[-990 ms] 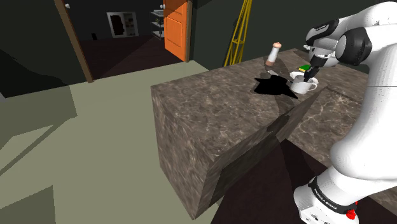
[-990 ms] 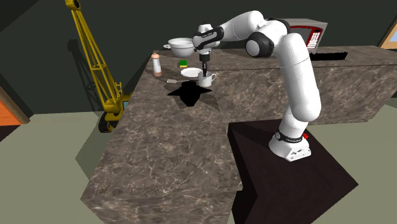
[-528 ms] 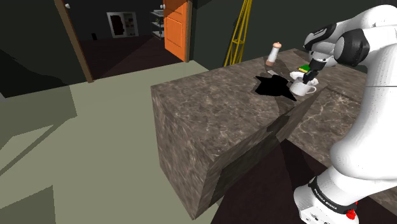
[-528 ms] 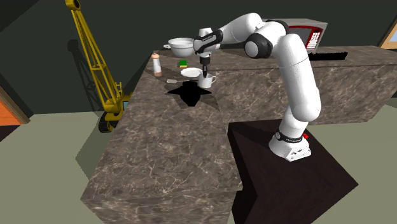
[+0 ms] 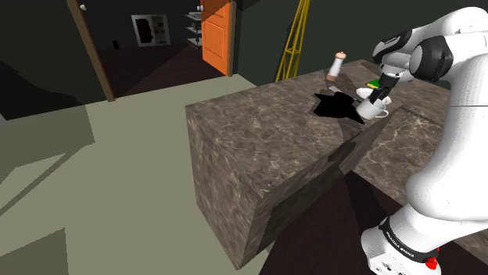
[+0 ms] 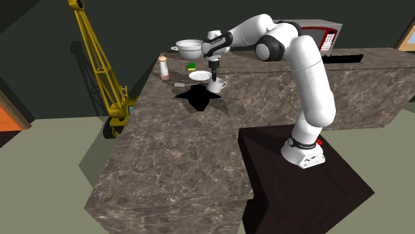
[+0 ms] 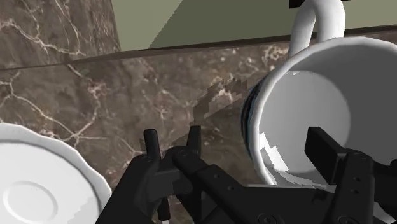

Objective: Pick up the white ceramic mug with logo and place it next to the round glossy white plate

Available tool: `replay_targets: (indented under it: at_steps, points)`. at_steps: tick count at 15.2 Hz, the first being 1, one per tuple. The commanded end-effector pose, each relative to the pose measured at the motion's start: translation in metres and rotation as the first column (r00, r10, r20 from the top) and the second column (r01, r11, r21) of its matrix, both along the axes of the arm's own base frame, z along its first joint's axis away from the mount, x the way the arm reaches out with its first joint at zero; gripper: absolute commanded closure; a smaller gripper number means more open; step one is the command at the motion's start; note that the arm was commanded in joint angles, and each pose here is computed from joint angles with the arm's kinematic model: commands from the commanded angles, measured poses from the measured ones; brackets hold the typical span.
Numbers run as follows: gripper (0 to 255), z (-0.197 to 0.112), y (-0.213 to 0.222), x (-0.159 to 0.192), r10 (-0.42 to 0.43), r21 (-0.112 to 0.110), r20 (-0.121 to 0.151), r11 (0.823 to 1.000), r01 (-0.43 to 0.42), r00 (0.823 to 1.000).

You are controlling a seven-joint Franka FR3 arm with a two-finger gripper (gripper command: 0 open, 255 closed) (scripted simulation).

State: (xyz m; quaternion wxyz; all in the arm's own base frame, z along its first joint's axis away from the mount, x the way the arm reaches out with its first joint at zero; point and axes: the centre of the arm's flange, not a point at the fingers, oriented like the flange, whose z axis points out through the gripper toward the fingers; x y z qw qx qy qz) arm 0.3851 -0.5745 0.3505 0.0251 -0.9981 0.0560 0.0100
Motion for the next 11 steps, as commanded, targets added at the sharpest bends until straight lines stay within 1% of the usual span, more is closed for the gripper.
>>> replay_targets:
  at_steps: [1, 3, 7, 11]
  points:
    - [0, -0.001, 0.000, 0.001, 0.001, 0.002, 0.000, 1.000, -0.001, 1.000]
    - [0, -0.001, 0.002, 0.002, 0.001, 0.002, 0.000, 1.000, -0.001, 1.000]
    - [0, 0.049, -0.001, 0.003, 0.001, 0.002, 0.000, 1.000, -0.001, 1.000]
    - [0, 0.049, -0.001, 0.003, 0.001, 0.002, 0.000, 1.000, -0.001, 1.000]
